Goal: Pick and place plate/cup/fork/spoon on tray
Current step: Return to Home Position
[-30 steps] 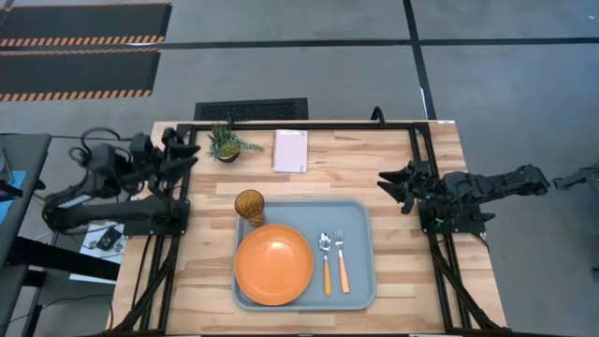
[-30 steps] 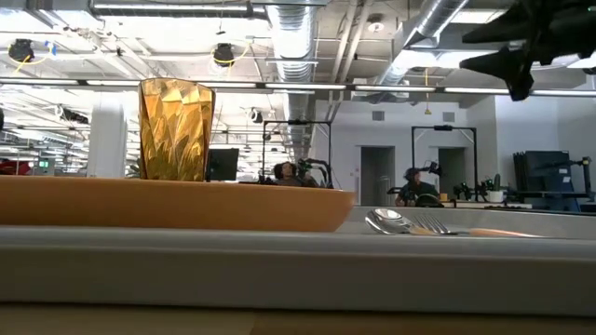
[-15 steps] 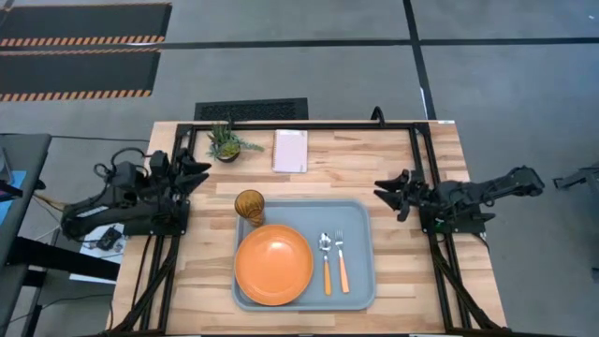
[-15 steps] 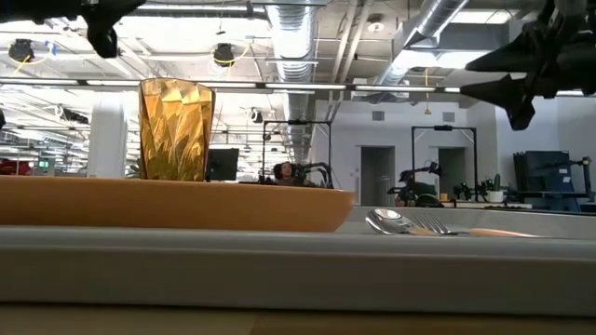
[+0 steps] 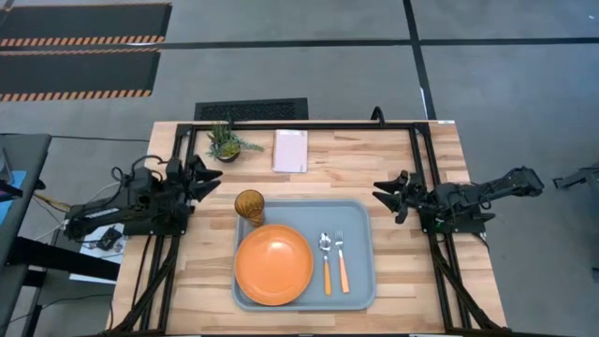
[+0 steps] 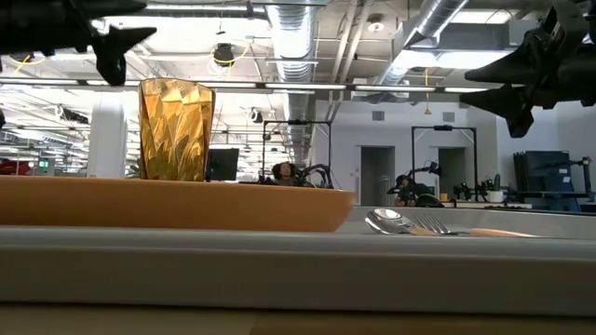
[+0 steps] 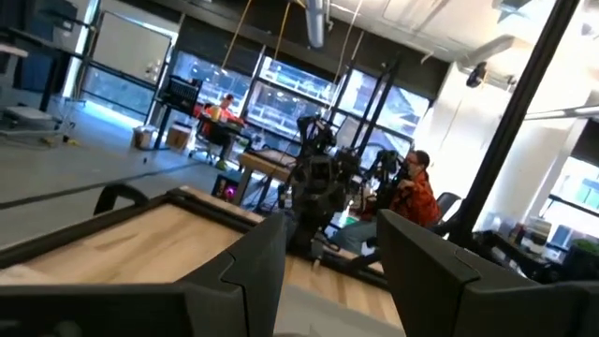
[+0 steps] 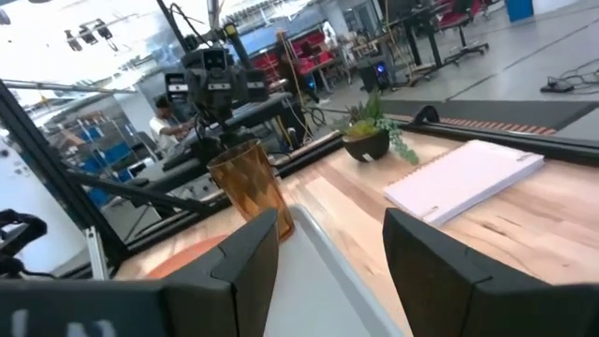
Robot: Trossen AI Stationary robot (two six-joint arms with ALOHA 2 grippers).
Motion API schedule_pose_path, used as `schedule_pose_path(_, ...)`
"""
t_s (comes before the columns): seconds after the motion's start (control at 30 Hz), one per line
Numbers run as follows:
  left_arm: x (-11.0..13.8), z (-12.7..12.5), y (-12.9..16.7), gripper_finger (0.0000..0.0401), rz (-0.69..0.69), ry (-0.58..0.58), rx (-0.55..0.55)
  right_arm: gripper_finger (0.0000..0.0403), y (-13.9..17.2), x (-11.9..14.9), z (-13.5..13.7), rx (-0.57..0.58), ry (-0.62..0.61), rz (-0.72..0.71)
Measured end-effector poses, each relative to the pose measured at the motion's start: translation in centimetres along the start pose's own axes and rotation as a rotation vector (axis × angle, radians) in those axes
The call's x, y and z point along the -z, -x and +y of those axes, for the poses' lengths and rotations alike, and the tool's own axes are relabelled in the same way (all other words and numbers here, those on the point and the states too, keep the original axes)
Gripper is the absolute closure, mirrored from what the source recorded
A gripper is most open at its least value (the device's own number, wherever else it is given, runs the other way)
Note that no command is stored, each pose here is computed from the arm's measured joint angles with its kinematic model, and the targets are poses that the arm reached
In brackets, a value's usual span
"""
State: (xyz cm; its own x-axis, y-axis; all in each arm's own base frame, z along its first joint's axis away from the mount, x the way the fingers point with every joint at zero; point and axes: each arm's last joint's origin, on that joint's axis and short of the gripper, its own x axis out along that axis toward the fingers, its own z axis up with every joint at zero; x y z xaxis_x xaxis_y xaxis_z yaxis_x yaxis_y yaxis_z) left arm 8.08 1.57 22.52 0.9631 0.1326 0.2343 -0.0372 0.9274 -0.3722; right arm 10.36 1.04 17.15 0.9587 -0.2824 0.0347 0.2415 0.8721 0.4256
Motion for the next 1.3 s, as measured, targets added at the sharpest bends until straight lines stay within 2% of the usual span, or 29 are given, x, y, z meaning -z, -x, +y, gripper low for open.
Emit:
schedule_pose_path(0.37,1.7,0.7,-0.3,0.0244,-0.022,0.003,0.017,0.0188,0.0,0.1,-0.1,0.01,0.015,0.006)
schedule_pose_path(0.67,3.3,0.9,-0.3,0.0244,0.017,0.024,0.014,0.0188,0.0,0.3,-0.2,0.018,0.027,0.024)
schedule_pose_path(1.0,4.0,1.0,-0.4,0.0244,0.02,0.007,-0.017,0.0188,0.0,0.5,-0.3,0.028,0.042,0.046)
schedule_pose_path(1.3,3.9,1.2,-0.3,0.0244,-0.019,0.017,-0.102,0.0188,0.0,0.8,-0.4,0.038,0.048,0.07)
